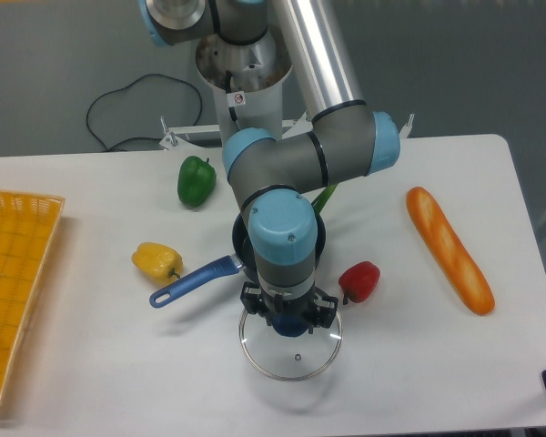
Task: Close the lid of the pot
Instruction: 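Move the held glass lid over the dark blue saucepan, then lower the glass lid onto the saucepan rim, then press and adjust the lid to seat it on the pot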
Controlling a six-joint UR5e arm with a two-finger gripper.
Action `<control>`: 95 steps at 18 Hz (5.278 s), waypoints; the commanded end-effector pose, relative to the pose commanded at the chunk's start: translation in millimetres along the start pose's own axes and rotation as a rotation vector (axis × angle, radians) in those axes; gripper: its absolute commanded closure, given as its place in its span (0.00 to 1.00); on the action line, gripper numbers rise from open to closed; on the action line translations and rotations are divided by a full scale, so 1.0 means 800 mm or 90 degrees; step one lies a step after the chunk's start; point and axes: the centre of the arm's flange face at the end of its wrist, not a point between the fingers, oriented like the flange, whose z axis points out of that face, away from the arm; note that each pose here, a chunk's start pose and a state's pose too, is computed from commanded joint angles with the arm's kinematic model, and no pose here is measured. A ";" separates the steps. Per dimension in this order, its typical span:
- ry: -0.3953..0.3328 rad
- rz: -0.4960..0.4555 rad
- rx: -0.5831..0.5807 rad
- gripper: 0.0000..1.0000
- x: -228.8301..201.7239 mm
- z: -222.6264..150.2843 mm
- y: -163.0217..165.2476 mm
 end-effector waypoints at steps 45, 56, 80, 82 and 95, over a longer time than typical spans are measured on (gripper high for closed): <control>-0.050 0.072 -0.251 0.45 0.091 -0.004 0.147; -0.059 0.068 -0.243 0.45 0.093 0.011 0.136; -0.073 0.079 -0.261 0.29 0.091 0.021 0.135; -0.073 0.080 -0.261 0.29 0.090 0.021 0.135; -0.070 0.076 -0.256 0.20 0.086 0.019 0.136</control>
